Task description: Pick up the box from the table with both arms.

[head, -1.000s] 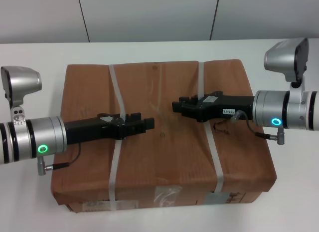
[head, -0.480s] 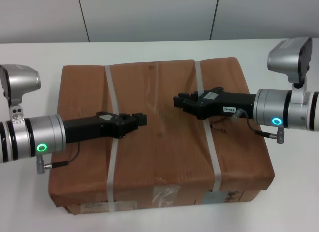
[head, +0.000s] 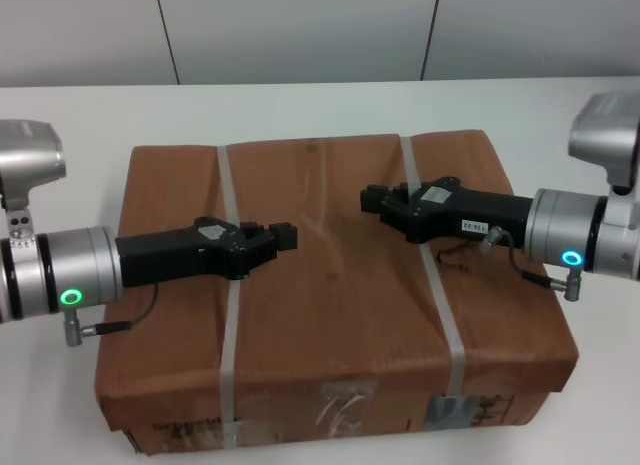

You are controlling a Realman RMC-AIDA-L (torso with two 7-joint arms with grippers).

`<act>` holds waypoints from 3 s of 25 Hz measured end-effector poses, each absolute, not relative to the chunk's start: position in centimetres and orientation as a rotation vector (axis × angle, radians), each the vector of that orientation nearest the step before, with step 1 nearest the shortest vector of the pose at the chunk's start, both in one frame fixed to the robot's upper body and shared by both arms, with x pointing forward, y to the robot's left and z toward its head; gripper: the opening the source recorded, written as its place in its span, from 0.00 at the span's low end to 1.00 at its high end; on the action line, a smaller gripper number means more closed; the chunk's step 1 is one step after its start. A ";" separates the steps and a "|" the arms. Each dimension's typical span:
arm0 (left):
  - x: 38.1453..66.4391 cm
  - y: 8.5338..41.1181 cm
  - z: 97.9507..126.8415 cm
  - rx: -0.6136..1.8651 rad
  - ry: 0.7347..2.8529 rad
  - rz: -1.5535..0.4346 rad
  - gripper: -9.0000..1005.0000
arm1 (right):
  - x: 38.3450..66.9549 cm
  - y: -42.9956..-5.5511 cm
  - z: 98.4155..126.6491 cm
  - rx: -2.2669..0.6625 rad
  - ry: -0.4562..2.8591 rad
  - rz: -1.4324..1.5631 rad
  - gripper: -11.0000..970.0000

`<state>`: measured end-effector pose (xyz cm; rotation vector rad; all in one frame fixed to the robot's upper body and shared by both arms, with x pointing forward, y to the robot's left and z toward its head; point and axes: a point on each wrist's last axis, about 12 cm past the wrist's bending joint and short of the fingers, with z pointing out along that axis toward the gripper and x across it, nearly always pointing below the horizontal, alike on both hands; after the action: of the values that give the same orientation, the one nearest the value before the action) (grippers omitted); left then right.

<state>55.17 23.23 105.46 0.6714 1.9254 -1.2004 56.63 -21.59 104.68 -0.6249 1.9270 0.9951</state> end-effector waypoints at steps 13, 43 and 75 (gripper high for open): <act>54.9 24.7 107.5 0.739 1.836 -1.267 0.08 | 55.8 -22.0 105.9 -0.598 1.790 1.077 0.04; 54.6 25.7 108.6 0.734 1.779 -1.284 0.08 | 55.5 -22.2 106.8 -0.607 1.730 1.127 0.02; 54.5 25.8 108.6 0.734 1.776 -1.288 0.08 | 55.2 -22.2 106.7 -0.603 1.723 1.141 0.02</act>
<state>54.54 25.77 108.62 0.7344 1.7762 -1.2881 55.25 -22.21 106.72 -0.6027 1.7233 1.1406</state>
